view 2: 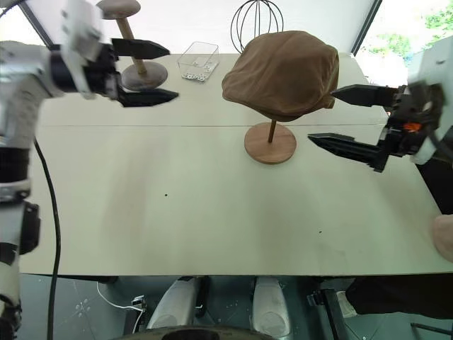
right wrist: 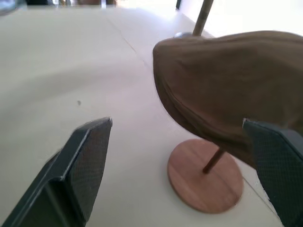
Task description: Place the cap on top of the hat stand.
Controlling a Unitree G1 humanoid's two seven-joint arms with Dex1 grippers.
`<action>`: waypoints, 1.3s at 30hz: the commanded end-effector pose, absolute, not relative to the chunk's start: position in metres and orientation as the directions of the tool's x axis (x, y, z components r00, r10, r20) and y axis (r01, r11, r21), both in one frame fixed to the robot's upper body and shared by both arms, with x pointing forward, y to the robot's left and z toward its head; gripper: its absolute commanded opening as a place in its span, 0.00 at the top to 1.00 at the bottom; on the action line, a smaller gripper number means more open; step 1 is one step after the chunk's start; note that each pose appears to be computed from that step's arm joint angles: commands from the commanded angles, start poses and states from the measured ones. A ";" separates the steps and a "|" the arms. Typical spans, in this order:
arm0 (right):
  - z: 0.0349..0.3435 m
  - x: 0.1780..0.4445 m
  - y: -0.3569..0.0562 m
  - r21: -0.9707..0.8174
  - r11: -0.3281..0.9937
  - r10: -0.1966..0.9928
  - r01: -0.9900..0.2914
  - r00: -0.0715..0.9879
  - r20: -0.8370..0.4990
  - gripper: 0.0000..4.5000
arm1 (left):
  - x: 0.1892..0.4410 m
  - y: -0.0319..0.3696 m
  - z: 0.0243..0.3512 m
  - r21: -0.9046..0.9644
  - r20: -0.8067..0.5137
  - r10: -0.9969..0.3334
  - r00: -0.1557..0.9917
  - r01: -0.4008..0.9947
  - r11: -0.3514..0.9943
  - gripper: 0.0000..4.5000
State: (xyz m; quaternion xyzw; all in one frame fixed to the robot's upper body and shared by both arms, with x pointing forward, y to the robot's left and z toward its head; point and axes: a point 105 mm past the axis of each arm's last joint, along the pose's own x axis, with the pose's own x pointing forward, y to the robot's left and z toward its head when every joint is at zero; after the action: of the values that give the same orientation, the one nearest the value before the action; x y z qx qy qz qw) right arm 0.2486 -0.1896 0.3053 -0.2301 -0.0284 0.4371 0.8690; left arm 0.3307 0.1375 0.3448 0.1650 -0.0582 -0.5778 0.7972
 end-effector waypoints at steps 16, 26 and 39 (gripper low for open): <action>0.276 0.279 -0.129 -0.919 0.378 0.570 -0.110 0.810 0.137 0.00 | 0.273 0.161 0.346 0.026 -0.251 -0.967 0.037 0.999 0.032 0.06; 0.271 0.300 -0.124 -0.908 0.413 0.485 0.067 0.828 0.281 0.00 | 0.273 0.159 0.344 0.075 -0.269 -0.962 0.046 0.997 0.027 0.06; 0.280 0.305 -0.125 -0.906 0.369 0.466 0.205 0.803 0.371 0.99 | 0.276 0.159 0.349 0.106 -0.234 -0.968 0.088 0.992 0.064 0.05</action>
State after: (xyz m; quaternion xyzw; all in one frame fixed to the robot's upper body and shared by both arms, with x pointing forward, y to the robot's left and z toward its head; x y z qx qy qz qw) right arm 0.3104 -0.1229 0.2607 -0.5537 -0.2694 0.1113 0.7800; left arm 0.2815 0.1565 0.3378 0.1069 0.0774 -0.6763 0.7247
